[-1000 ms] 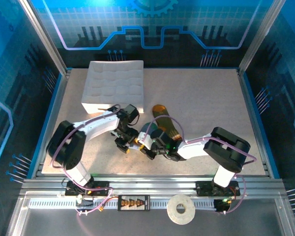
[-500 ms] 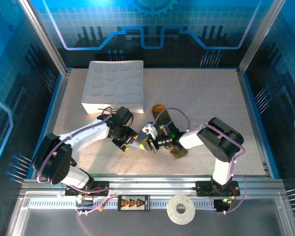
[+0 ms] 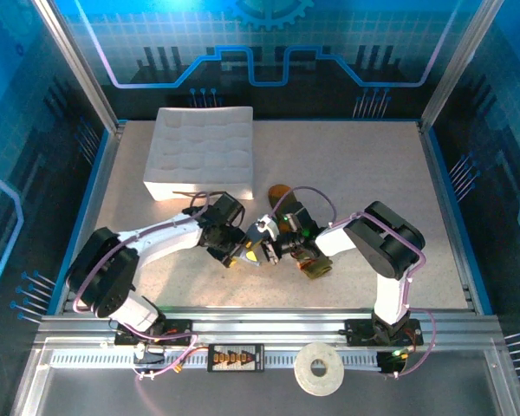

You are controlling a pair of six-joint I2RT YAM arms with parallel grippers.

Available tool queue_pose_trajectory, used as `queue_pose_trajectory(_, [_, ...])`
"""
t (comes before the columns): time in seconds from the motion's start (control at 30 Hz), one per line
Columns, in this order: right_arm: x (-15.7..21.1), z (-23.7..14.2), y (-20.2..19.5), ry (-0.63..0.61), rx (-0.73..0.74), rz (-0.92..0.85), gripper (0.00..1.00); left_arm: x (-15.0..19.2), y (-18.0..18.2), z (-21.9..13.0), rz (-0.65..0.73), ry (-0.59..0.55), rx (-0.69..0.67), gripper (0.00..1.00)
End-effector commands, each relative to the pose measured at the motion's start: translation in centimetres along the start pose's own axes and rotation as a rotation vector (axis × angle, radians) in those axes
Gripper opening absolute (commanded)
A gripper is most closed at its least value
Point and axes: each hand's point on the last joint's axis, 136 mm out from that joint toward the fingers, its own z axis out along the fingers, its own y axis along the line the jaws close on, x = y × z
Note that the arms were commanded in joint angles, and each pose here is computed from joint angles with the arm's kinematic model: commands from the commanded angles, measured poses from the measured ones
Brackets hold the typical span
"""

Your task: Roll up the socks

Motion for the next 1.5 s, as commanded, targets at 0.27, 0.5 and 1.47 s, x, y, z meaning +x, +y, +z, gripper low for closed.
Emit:
queue_pose_trajectory(0.27, [10.1, -1.5, -4.7, 0.3, 0.278, 0.135, 0.0, -0.3, 5.4, 2.1, 0.0, 0.004, -0.328, 0.1])
queue_pose_trajectory(0.5, [7.9, -0.1, -0.8, 0.348, 0.165, -0.214, 0.0, 2.1, 11.2, 0.1, -0.118, 0.071, -0.509, 0.0])
queue_pose_trajectory(1.47, [2.0, -0.5, 4.3, 0.138, 0.647, -0.764, 0.42, 1.3, 7.7, 3.7, -0.177, 0.048, -0.653, 0.0])
